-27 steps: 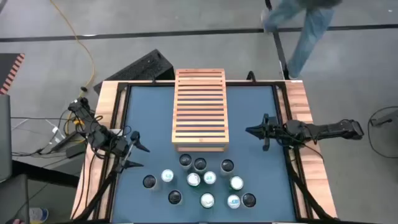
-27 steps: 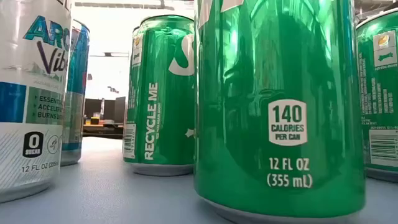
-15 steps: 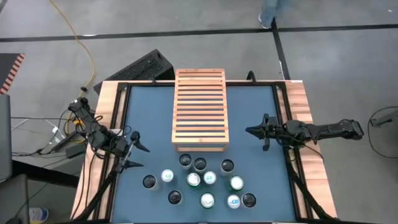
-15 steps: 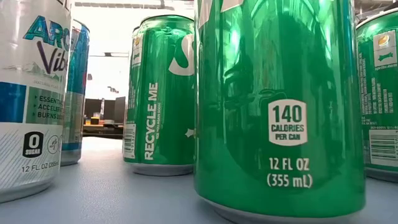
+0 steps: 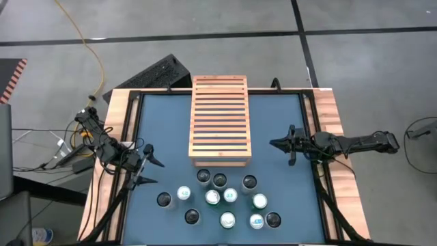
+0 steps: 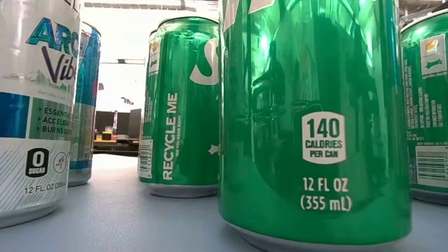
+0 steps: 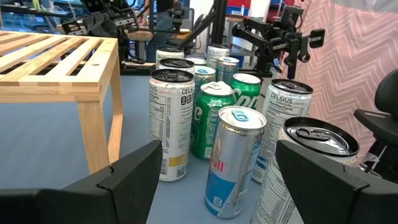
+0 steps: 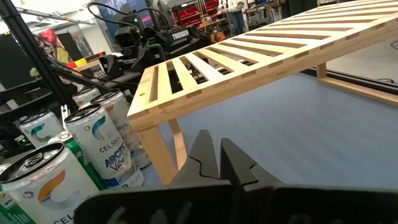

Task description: Place canned beverage on shelf

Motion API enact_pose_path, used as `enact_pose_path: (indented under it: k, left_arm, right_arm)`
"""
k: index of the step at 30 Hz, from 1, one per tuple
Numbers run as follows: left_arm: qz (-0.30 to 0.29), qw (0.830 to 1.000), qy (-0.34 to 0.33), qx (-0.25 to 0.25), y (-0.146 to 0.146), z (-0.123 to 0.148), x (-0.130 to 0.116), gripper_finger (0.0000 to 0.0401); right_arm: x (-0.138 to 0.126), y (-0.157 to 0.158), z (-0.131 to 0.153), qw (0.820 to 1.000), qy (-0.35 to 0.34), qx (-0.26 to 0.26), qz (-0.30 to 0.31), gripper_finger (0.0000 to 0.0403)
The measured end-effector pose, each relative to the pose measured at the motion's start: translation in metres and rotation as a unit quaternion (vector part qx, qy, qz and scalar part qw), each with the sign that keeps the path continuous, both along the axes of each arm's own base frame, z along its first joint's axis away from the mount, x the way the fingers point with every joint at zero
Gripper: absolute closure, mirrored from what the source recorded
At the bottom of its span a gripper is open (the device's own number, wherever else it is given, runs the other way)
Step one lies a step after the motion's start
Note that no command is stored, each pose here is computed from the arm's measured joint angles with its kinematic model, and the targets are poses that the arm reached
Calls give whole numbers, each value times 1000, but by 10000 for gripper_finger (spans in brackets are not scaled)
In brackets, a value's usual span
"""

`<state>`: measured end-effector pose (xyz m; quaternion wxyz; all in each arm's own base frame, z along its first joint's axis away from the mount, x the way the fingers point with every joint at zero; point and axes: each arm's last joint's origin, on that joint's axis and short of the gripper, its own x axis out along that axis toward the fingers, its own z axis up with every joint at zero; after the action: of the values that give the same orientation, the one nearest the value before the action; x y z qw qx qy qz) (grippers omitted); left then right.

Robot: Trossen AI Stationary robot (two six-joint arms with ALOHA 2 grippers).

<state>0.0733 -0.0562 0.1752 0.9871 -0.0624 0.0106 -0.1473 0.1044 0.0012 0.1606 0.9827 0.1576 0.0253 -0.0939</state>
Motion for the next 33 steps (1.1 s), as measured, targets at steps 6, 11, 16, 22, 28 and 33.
enact_pose_path:
  k: [6,11,16,22,28,33]
  left_arm:
    - [0,1000,0,0,0,0,0,99]
    - [0,1000,0,0,0,0,0,99]
    - [13,1000,-9,-10,1,1,0,99]
    - [37,990,-7,-133,2,8,1,99]
    - [95,981,-19,-168,6,11,1,99]
    - [128,965,-61,-220,10,23,-1,99]
  right_arm:
    - [0,0,0,1000,0,0,0,403]
    - [0,0,0,1000,0,0,0,403]
    - [0,0,0,1000,0,0,0,403]
    - [0,0,0,1000,0,0,0,403]
    - [0,0,0,1000,0,0,0,403]
    - [0,-1,0,1000,-2,-2,-17,403]
